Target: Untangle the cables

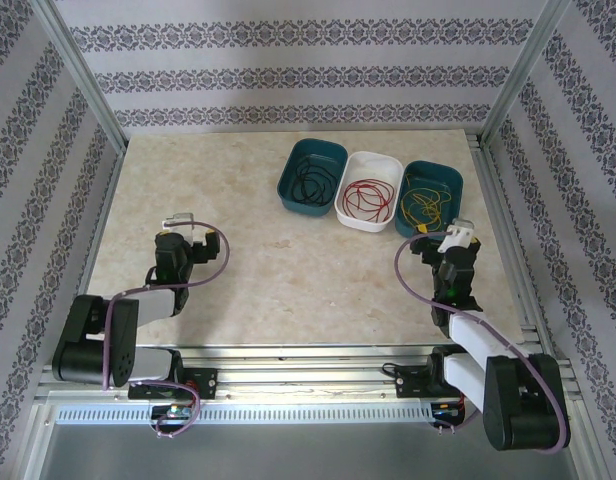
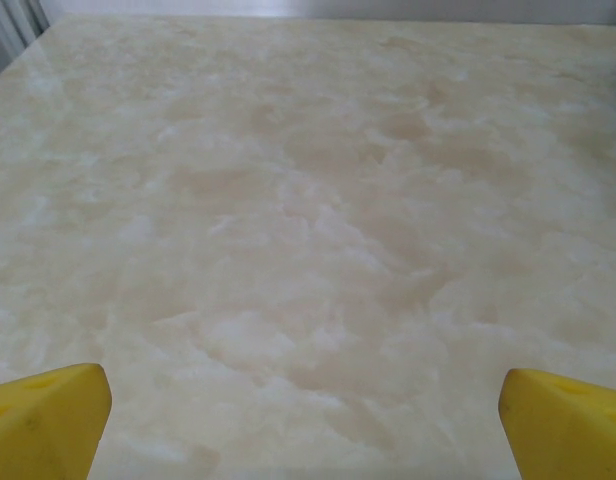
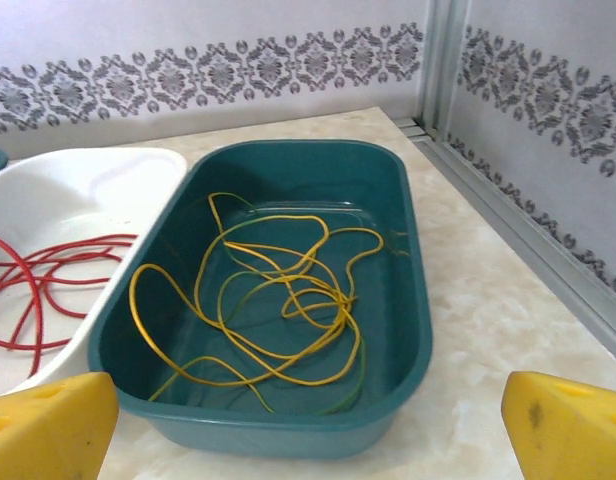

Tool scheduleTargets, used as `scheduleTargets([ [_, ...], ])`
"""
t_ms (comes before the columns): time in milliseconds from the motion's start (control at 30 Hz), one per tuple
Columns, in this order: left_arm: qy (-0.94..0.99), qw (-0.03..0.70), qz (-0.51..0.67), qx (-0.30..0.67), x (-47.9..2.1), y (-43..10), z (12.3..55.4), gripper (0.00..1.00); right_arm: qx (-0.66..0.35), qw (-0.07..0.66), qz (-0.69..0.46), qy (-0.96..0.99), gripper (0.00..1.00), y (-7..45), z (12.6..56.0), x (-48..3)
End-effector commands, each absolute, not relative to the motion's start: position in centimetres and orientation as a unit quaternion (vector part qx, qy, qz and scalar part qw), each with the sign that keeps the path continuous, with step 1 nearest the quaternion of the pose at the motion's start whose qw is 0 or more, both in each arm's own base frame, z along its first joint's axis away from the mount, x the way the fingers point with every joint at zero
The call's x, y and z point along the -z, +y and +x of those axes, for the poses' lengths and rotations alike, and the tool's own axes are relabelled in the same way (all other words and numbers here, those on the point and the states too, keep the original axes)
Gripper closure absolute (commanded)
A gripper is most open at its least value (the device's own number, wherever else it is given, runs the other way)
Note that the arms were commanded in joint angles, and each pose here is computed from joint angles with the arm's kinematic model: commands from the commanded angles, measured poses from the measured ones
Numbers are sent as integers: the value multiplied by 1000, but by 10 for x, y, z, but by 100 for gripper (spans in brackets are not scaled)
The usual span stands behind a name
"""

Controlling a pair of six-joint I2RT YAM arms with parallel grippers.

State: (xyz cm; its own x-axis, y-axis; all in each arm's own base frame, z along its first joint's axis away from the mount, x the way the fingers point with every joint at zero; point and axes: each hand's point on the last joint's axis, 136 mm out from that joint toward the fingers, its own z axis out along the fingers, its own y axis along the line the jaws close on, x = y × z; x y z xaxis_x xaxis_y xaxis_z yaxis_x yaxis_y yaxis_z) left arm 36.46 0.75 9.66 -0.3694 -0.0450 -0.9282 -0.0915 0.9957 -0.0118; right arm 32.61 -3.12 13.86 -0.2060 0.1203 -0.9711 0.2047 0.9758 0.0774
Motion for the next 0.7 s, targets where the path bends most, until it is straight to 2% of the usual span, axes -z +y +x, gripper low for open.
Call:
scheduleTargets([
  [0,793,609,-10,-22,-118,5,377,1,15,651,86,754,2,-24,334,-152],
  [200,802,597,1,-18,-91,3,392,1,1,651,63,757,2,-15,347,-148],
  [400,822,569,1,12,-86,3,401,1,5,649,49,759,2,-13,358,-139],
  [667,818,575,1,11,-87,4,401,1,-7,641,33,767,2,-7,376,-111],
])
